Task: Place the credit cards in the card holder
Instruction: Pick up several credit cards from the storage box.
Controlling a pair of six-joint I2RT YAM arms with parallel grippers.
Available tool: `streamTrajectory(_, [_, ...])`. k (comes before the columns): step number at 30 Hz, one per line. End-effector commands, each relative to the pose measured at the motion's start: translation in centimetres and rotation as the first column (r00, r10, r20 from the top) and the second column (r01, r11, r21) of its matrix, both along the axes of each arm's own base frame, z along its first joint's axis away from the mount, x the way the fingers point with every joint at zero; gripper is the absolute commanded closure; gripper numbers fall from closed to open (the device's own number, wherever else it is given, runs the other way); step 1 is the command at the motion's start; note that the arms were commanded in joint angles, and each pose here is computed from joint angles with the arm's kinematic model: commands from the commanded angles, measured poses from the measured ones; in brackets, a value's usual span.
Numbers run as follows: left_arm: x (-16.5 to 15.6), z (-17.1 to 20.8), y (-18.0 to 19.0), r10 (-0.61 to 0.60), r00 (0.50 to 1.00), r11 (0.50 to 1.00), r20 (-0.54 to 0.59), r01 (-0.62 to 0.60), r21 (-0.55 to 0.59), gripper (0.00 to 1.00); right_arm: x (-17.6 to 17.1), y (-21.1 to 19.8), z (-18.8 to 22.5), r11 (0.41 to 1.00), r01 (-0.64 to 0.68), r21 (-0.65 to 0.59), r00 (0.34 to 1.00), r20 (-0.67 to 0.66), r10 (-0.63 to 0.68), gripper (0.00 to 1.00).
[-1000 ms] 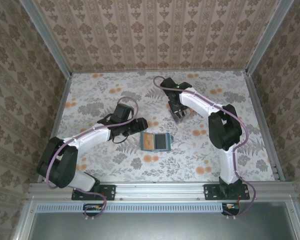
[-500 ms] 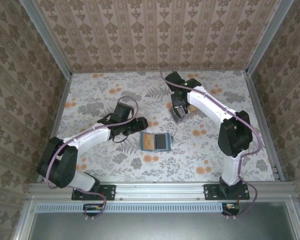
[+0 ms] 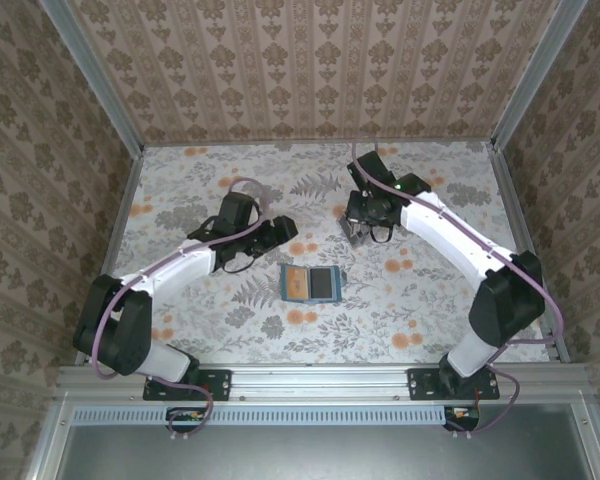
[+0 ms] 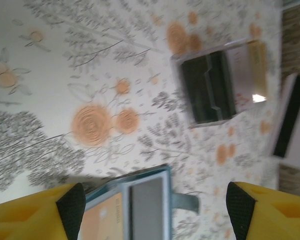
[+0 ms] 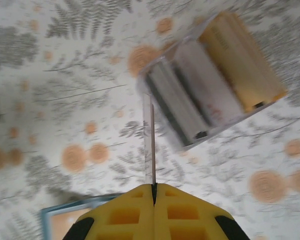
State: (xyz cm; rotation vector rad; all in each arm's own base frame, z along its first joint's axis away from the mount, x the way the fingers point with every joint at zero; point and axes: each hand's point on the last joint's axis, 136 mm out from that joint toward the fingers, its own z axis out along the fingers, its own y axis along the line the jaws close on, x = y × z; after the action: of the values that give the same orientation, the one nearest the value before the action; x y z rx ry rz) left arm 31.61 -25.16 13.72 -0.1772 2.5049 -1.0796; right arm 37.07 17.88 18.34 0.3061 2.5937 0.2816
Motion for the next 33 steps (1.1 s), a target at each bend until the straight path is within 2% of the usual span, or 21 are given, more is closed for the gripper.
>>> streamTrajectory(1, [1.1,3.8,-1.9,-0.043,0.998,0.982,0.037,0.049,-0.183,0.22,-0.6,3.9,1.9,0.962,-0.028,0.273,0.999,0.032,0.02,0.99])
streamTrajectory(5, [1.9,5.3,-3.0,-0.076,0.996,0.959,0.044,0.085,-0.269,0.22,-1.5,5.5,3.0,0.925,-0.072,0.373,0.997,0.034,0.064,0.99])
streamTrajectory(9, [2.2,6.2,-4.6,-0.13,0.991,0.917,0.034,0.133,-0.376,0.24,-2.0,6.9,3.6,0.875,-0.104,0.474,0.995,0.047,0.092,0.99])
streamTrajectory(12, [2.4,6.7,-4.9,-0.127,0.991,0.897,0.038,0.131,-0.421,0.27,-2.3,7.3,3.5,0.859,-0.109,0.5,0.994,0.032,0.108,0.99])
streamTrajectory(18, [2.4,6.8,-5.2,-0.138,0.99,0.89,0.033,0.139,-0.435,0.32,-2.4,7.8,3.4,0.836,-0.111,0.538,0.993,0.028,0.114,0.98])
streamTrajectory(22, [2.3,6.4,-5.5,-0.161,0.987,0.885,0.011,0.149,-0.441,0.34,-2.4,8.6,3.7,0.8,-0.127,0.586,0.99,0.031,0.134,0.98])
streamTrajectory(27, [2.0,6.6,-5.9,-0.176,0.984,0.878,0.009,0.161,-0.451,0.39,-2.5,8.9,3.9,0.79,-0.139,0.597,0.988,0.034,0.149,0.98])
streamTrajectory(33, [1.7,7.3,-5.9,-0.176,0.984,0.865,0.021,0.164,-0.474,0.56,-2.4,9.2,3.6,0.765,-0.162,0.623,0.983,0.034,0.181,0.98])
